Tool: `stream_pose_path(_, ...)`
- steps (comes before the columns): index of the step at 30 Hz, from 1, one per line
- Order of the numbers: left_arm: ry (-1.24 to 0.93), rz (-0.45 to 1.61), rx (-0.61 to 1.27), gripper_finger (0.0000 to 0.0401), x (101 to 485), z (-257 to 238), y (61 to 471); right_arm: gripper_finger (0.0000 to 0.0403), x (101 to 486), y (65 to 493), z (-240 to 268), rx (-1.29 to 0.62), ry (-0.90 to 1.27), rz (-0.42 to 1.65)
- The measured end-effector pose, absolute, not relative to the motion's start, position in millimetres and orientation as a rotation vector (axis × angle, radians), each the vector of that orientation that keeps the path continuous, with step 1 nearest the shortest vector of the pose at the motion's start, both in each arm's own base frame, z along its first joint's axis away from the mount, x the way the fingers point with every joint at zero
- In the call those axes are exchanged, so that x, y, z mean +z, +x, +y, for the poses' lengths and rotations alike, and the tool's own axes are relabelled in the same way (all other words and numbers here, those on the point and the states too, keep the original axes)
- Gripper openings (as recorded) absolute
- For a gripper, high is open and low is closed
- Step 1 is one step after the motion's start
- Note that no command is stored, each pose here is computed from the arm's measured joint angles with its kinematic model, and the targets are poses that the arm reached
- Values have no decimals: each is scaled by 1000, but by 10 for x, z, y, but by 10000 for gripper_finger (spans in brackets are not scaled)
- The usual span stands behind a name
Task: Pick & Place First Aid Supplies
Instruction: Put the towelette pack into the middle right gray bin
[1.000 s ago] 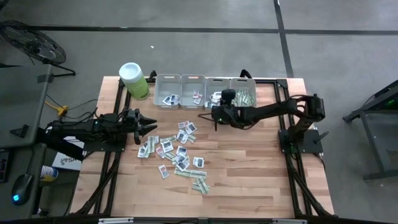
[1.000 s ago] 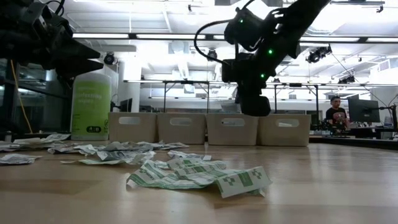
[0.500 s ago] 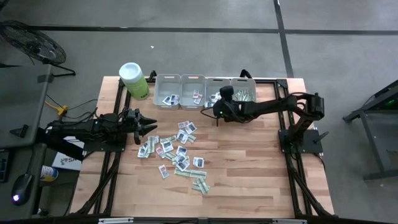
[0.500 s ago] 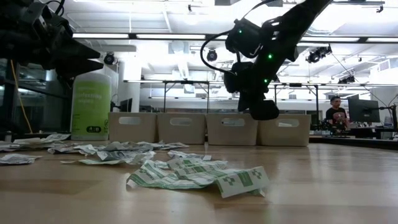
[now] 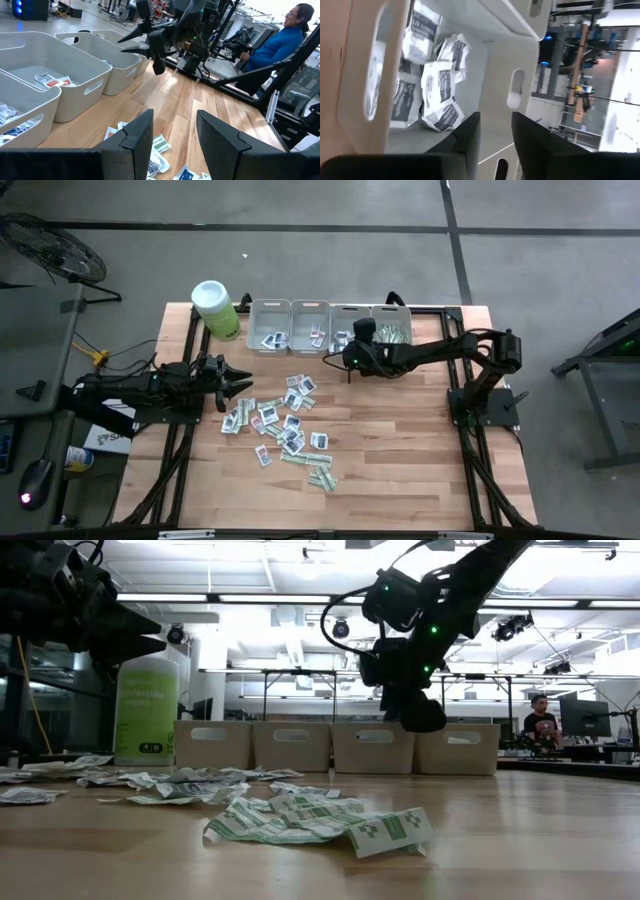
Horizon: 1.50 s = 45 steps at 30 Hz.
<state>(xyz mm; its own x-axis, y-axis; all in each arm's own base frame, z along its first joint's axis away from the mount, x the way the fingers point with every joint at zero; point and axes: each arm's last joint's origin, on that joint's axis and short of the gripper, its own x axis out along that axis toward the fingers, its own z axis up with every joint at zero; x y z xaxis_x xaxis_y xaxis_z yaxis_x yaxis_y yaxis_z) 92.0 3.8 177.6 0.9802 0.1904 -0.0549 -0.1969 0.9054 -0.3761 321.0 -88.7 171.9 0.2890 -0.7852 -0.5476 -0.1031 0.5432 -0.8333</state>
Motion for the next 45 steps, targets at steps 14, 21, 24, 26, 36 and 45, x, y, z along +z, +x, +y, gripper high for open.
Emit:
stream_pose_path(14, -390, 17, 200, 150, 1777, 38, 920, 122, 1901, 3452, -389, -660, -909, 902)
stream_pose_path(21, -390, 17, 200, 150, 1777, 38, 920, 122, 1862, 3532, -123, -246, -742, 731)
stream_pose_path(24, -390, 17, 200, 150, 1778, 38, 920, 122, 1830, 3553, -73, -109, -658, 689)
stream_pose_path(26, -390, 17, 200, 150, 1777, 38, 920, 122, 1804, 3552, -47, -111, -613, 695)
stream_pose_path(36, -390, 17, 200, 150, 1778, 38, 920, 122, 1555, 3596, 270, 1, -624, 727)
stream_pose_path(45, -390, 16, 200, 150, 1778, 38, 920, 121, 1256, 3773, 162, -150, -729, 689)
